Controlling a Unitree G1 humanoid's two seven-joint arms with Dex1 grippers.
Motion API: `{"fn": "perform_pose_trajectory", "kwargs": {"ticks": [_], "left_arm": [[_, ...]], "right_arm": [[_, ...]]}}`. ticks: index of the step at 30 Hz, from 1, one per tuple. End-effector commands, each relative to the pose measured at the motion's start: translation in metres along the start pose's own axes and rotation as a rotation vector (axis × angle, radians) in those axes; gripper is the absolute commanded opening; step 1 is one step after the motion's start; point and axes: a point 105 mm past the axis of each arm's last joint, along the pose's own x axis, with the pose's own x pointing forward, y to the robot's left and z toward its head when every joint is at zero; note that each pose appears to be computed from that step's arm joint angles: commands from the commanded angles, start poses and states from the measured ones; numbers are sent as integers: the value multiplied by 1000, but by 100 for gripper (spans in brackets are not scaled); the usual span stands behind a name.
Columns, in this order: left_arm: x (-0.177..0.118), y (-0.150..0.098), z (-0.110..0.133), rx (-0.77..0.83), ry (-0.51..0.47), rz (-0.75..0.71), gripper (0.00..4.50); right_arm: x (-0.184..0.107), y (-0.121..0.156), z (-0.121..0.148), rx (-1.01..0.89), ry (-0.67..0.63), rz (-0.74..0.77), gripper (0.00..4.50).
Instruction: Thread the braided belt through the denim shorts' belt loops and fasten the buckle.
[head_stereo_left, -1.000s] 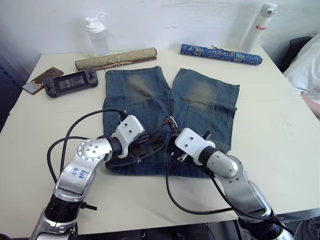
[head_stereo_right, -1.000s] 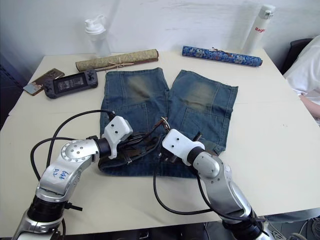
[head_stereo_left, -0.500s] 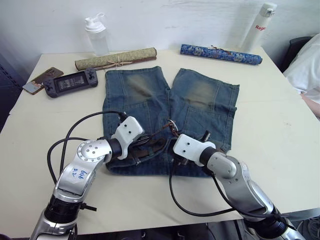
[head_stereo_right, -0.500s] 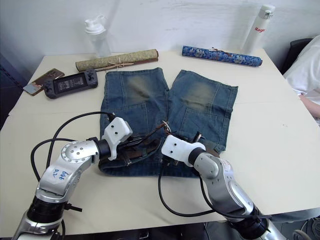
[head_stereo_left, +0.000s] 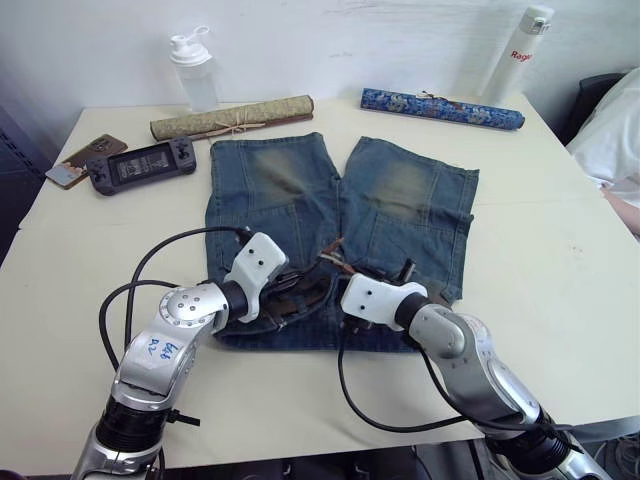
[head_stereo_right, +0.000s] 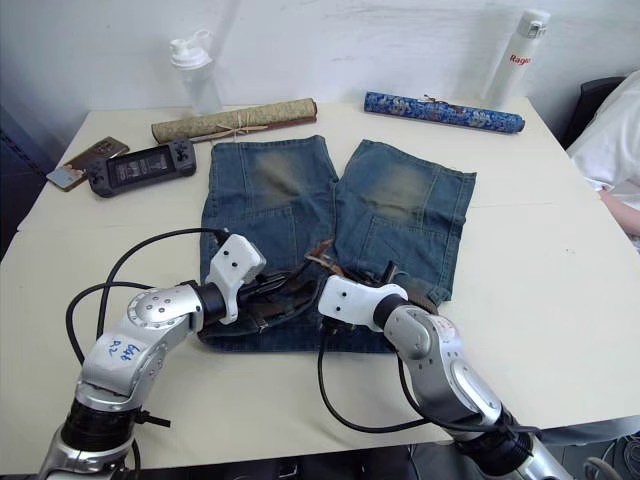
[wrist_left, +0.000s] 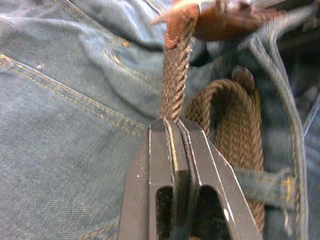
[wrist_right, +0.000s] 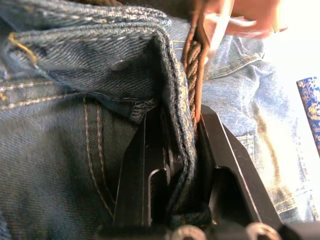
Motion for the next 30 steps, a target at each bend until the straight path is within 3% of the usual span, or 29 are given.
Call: {"fn": "perform_pose_trajectory", "kwargs": {"ticks": [1, 12, 14, 17, 23, 30], "left_arm": [[-2, -10, 22, 49, -84, -26, 0], [0, -11, 15, 53, -102, -33, 0], [1, -11, 15, 39, -107, -30, 0], [3, -12, 15, 29, -109, -34, 0], [7, -13, 9, 21, -103, -48, 0], [13, -14, 7, 27, -110, -69, 0]], "right_arm": [[1, -2, 6, -11, -30, -19, 4], [2, 2, 21, -9, -111, 27, 4], [1, -6, 18, 29, -93, -20, 110], [-3, -8, 14, 143, -82, -26, 198], [-26, -26, 9, 308, -66, -66, 443], [-68, -52, 28, 323, -163, 0, 443]]}}
